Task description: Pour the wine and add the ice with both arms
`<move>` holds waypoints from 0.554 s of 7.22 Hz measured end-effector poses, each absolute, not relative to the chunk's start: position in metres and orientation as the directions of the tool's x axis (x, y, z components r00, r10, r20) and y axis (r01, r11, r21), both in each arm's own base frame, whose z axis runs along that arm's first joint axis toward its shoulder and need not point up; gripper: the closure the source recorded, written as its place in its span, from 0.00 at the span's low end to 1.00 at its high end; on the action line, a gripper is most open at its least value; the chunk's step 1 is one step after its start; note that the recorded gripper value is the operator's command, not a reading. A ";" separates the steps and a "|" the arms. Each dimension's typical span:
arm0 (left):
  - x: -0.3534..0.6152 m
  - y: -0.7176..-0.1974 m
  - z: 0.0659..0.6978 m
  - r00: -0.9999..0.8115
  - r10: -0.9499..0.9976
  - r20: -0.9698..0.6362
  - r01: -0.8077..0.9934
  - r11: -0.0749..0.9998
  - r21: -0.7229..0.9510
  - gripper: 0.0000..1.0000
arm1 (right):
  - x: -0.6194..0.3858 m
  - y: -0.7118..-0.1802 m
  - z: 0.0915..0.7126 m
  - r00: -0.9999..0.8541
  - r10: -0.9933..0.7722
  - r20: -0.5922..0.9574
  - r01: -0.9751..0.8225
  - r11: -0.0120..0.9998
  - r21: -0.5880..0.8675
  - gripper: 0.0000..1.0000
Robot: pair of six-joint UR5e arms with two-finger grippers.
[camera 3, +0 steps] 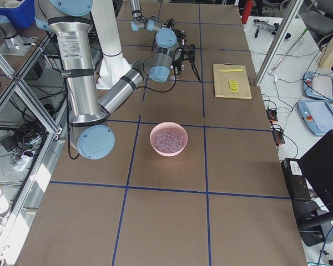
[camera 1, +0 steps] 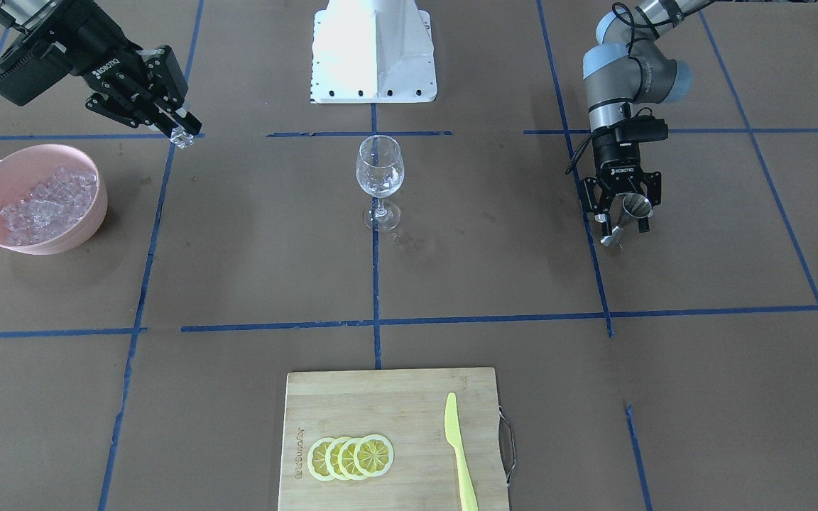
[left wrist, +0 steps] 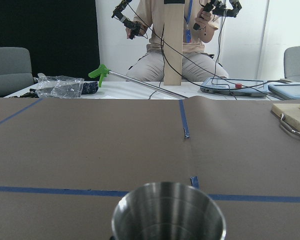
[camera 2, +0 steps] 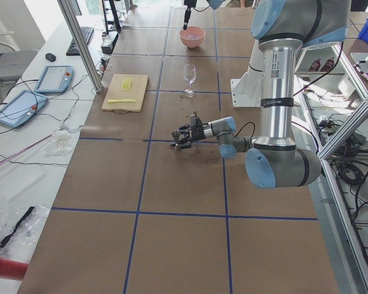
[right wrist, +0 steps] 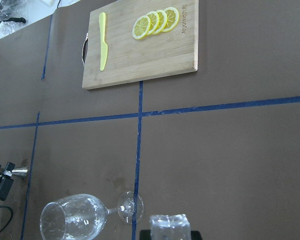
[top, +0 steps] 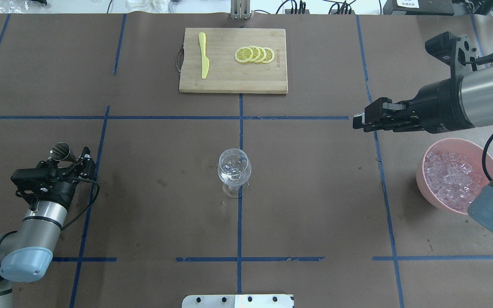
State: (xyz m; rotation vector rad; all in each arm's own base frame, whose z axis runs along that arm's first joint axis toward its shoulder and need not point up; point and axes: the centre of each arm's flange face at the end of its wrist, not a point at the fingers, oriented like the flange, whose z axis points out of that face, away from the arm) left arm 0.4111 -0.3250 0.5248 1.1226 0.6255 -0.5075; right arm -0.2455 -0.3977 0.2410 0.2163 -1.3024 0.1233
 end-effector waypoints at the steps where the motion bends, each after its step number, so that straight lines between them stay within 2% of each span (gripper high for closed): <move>1: 0.410 -0.325 0.524 0.732 -0.053 -0.679 0.646 0.369 0.668 0.00 | -0.249 -0.397 0.237 0.258 -0.033 0.966 -0.211 0.973 0.090 1.00; 4: 0.406 -0.319 0.521 0.732 -0.019 -0.681 0.612 0.456 0.646 0.00 | -0.263 -0.394 0.228 0.251 -0.041 0.967 -0.208 0.973 0.096 1.00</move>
